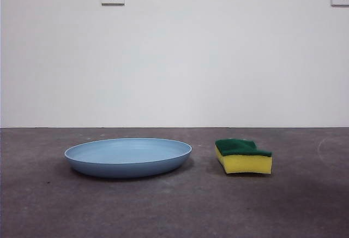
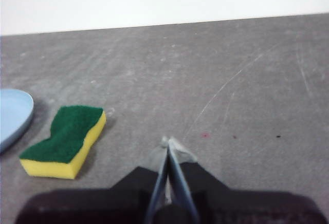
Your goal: Pick up the plate,pick up the cloth,clean the plate with the cloth
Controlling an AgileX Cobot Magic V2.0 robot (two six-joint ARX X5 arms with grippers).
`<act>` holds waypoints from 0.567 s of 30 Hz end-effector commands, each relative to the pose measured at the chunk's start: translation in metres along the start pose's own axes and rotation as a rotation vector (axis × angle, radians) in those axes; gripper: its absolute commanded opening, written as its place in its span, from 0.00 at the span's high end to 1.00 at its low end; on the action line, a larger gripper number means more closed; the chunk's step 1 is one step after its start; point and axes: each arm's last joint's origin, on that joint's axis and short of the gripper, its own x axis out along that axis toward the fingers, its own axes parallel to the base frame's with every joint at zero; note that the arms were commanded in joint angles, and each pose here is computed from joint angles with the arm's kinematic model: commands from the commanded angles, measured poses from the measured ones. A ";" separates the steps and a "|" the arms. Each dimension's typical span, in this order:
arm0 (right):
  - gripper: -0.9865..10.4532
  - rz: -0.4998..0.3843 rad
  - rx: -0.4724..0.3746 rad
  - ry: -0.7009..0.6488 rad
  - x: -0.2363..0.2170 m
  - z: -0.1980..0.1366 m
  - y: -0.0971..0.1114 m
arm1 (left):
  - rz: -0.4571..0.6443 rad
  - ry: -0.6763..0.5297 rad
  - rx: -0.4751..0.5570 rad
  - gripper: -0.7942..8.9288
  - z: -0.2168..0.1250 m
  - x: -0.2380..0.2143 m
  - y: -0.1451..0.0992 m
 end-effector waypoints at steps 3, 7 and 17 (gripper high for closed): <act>0.92 0.001 0.152 0.009 0.001 -0.004 0.000 | 0.002 0.010 -0.012 0.92 -0.004 0.001 0.001; 0.92 -0.002 0.208 0.025 0.000 0.000 0.000 | 0.000 0.013 -0.055 0.92 -0.002 0.000 0.000; 0.92 -0.017 0.259 0.103 -0.006 0.056 0.005 | -0.016 0.087 -0.097 0.92 0.035 -0.013 -0.004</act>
